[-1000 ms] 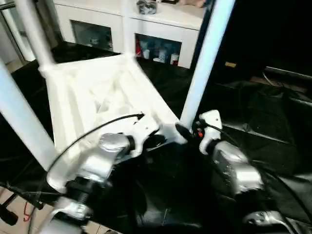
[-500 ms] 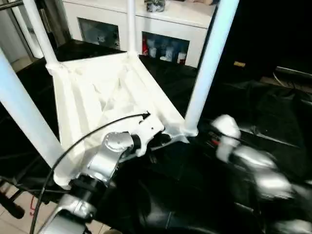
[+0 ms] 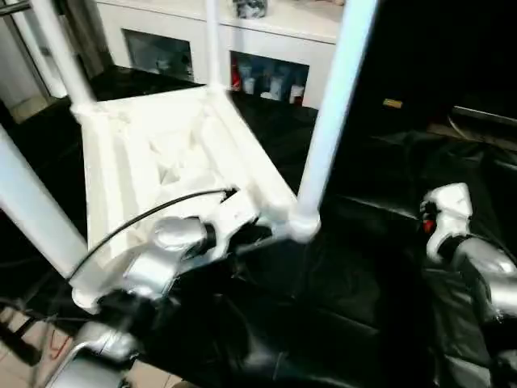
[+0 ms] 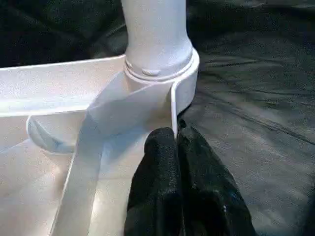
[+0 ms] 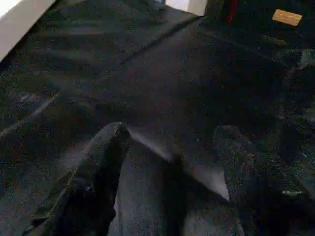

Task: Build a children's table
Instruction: Rotate leg to tighten, then rotate table base

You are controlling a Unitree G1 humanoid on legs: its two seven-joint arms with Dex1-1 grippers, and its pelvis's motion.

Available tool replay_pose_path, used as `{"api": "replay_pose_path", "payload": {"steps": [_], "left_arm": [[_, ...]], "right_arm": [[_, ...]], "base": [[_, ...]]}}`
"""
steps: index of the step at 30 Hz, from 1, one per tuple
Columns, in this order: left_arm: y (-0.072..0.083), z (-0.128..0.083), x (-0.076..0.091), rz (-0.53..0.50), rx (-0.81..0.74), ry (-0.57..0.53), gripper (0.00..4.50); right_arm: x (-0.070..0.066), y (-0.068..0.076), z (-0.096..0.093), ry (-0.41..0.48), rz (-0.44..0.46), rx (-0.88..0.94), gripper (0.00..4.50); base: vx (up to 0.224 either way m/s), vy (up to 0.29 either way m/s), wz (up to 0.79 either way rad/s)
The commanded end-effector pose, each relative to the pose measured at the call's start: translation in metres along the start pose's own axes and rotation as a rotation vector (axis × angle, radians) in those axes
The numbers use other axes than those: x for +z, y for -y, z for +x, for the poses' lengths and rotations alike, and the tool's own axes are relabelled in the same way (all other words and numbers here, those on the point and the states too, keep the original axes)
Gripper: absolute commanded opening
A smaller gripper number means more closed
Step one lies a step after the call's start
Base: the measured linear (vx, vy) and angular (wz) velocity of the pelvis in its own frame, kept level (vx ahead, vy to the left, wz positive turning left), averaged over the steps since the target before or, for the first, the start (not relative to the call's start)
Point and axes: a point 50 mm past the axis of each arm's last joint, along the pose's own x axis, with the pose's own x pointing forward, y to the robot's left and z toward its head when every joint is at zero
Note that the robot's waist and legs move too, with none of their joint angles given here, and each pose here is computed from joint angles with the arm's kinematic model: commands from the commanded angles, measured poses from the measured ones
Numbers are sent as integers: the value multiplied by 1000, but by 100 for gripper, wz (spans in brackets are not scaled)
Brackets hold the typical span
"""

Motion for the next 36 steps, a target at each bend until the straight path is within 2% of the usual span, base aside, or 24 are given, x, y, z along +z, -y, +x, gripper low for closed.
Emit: {"api": "replay_pose_path", "payload": {"steps": [1, 2, 4, 7, 11, 12, 15, 18, 21, 23, 25, 27, 28, 30, 31, 35, 36], "left_arm": [[18, 14, 18, 78, -191, 95, 0], [18, 14, 18, 78, -191, 95, 0], [22, 15, 21, 107, -280, 111, 0], [26, 17, 26, 142, -351, 147, 0], [29, 19, 32, 186, -415, 196, 0], [34, 21, 37, 245, -499, 224, 0], [37, 24, 39, 291, -563, 228, 0], [35, 23, 38, 292, -555, 217, 0], [24, 18, 30, 285, -389, 180, 0], [21, 17, 28, 282, -345, 169, 0], [18, 3, 18, 241, -292, 127, 0], [18, 1, 17, 238, -288, 123, 0], [17, -4, 17, 198, -263, 120, 0], [17, -18, 15, 91, -207, 103, 33], [19, -25, 15, 51, -196, 88, 33], [24, -34, 15, 10, -188, 65, 64], [27, -42, 14, -25, -157, 15, 73]], "right_arm": [[-2, -10, 7, 3, 6, -8, 307], [-2, -10, 7, 3, 6, -8, 307], [-5, -21, 12, 13, 25, 3, 307], [-8, -28, 14, 16, 34, 9, 307], [-11, -34, 16, 16, 39, 11, 307], [-13, -40, 17, 17, 47, 12, 307], [-17, -46, 18, 11, 56, 9, 307], [-19, -50, 19, 8, 57, 8, 307], [-20, -59, 21, 10, 52, 28, 307], [-19, -60, 22, 9, 51, 33, 307], [-19, -67, 23, 7, 16, 69, 307], [-19, -68, 23, 6, 12, 73, 307], [-18, -70, 24, 11, 11, 79, 307], [-14, -73, 29, 17, 9, 86, 316], [-12, -75, 32, 20, 8, 97, 316], [-8, -82, 37, 24, -8, 127, 316], [-2, -90, 44, 33, -26, 172, 316]], "base": [[0, 0, 0], [0, 0, 0], [0, 0, 0], [0, 0, 0], [0, 0, 0], [0, 0, 0], [0, 0, 0], [0, 0, 0], [0, 0, 0], [0, 0, 0], [0, 0, 0], [0, 0, 0], [0, 0, 0], [0, 0, 0], [0, 0, 0], [0, 0, 0], [0, 0, 0]]}}
